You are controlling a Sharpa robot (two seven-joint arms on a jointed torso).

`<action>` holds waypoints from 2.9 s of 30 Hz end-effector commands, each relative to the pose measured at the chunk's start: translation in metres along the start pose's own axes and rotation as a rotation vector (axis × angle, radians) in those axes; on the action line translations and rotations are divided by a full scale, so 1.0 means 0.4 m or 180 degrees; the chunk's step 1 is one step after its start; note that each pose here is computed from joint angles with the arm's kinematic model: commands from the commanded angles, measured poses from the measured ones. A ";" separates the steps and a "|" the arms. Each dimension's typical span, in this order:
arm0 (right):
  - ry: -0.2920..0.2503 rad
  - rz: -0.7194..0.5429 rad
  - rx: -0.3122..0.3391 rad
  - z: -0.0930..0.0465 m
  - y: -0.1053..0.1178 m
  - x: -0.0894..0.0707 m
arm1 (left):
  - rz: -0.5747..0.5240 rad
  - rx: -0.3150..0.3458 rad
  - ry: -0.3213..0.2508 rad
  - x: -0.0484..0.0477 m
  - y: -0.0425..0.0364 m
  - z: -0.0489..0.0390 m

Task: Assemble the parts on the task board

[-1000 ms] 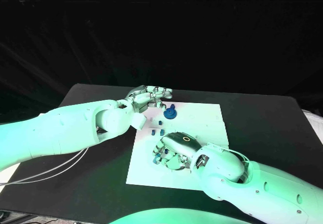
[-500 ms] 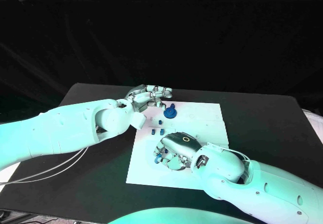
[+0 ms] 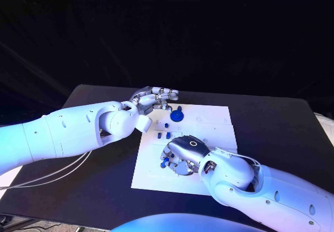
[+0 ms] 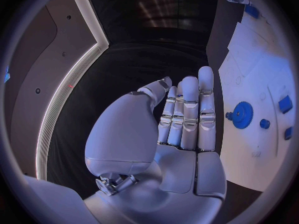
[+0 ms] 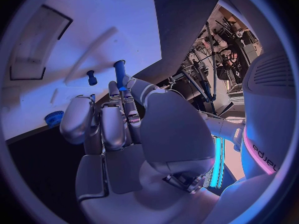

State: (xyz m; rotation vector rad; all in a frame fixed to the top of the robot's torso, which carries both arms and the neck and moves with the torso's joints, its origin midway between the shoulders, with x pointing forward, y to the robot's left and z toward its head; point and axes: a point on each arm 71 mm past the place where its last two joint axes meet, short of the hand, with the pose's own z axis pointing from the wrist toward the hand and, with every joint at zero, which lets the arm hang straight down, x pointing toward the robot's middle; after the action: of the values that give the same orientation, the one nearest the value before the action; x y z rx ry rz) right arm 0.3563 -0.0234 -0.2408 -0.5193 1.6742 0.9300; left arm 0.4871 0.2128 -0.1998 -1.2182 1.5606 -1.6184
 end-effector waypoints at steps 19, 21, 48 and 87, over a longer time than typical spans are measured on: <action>0.0337 -0.0205 0.0042 0.015 0.003 0.023 | -0.0009 0.0021 0.0068 0.008 -0.002 0.000; 0.0289 -0.0184 0.0033 0.016 0.003 0.022 | -0.0009 0.0021 0.0069 0.008 -0.002 0.001; -0.0300 0.0840 0.1096 -0.234 -0.202 -0.135 | -0.0001 0.0009 0.0043 -0.005 -0.003 -0.005; 0.0289 0.0409 0.2024 -0.305 -0.274 -0.024 | -0.0016 -0.0016 0.0047 -0.008 0.008 -0.008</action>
State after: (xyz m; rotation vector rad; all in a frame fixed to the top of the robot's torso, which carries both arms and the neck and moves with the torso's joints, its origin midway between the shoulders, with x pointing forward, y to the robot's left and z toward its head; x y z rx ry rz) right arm 0.3673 -0.1867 -0.2520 0.0058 1.9599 0.4492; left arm 0.4858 0.2193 -0.2045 -1.2293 1.5663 -1.6066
